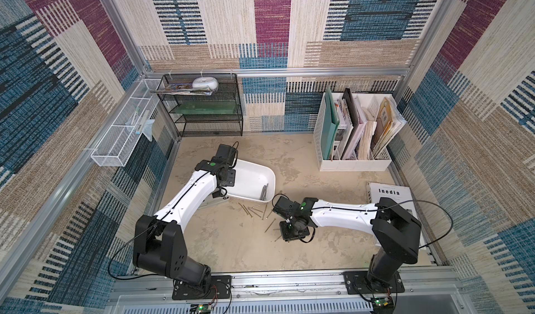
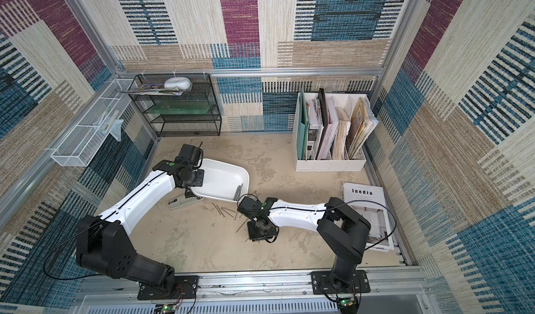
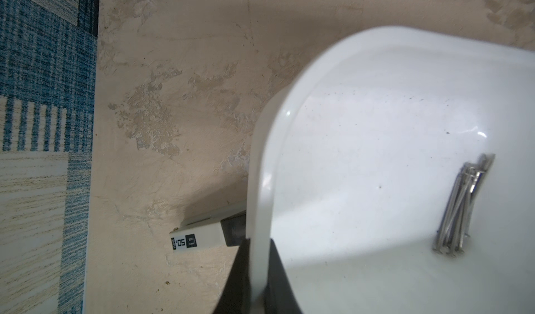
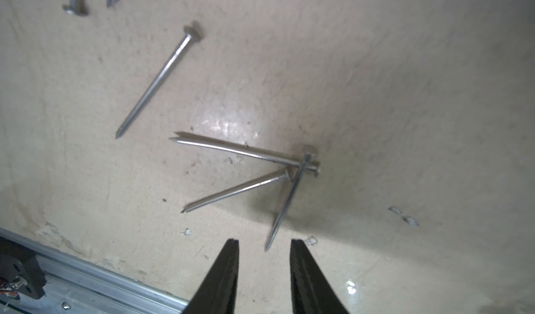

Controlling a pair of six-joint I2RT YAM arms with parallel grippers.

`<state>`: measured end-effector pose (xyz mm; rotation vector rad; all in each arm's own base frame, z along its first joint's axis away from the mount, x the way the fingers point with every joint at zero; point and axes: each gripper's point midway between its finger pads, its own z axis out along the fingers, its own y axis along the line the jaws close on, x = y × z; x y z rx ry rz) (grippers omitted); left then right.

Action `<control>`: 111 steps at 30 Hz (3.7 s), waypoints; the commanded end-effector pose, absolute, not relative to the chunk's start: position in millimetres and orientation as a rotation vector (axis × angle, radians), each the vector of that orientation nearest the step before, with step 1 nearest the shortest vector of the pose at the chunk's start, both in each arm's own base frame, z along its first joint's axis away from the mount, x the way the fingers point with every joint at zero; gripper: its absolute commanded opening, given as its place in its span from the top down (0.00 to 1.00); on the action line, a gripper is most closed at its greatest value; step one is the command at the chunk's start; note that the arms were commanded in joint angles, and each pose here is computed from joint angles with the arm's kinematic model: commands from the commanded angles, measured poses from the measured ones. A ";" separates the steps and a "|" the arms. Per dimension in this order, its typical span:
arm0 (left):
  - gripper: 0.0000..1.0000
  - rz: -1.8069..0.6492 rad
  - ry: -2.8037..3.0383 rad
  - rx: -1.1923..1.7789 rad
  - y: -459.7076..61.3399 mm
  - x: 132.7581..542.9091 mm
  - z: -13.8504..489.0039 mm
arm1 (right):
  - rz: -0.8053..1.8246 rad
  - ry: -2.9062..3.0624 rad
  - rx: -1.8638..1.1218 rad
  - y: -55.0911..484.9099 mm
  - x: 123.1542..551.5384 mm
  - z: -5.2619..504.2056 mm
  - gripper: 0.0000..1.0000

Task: Put the nails on the desktop into the storage box
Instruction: Pick up the nail from the center of the board, then place the nail in the storage box, then pick up the nail from the center of the board.

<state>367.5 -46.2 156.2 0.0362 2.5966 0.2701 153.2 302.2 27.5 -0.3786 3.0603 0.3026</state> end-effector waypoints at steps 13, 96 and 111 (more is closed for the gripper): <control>1.00 0.288 2.573 0.056 -45.6 367.1 162.8 | 0.044 3.093 -0.343 257.7 146.8 5.4 1.00; 1.00 0.511 2.609 0.122 -37.7 352.3 152.6 | 0.653 2.743 -0.408 292.4 222.5 105.1 0.71; 1.00 0.492 2.625 0.117 -36.8 353.7 149.5 | 0.465 2.583 -1.135 287.0 192.2 74.7 0.57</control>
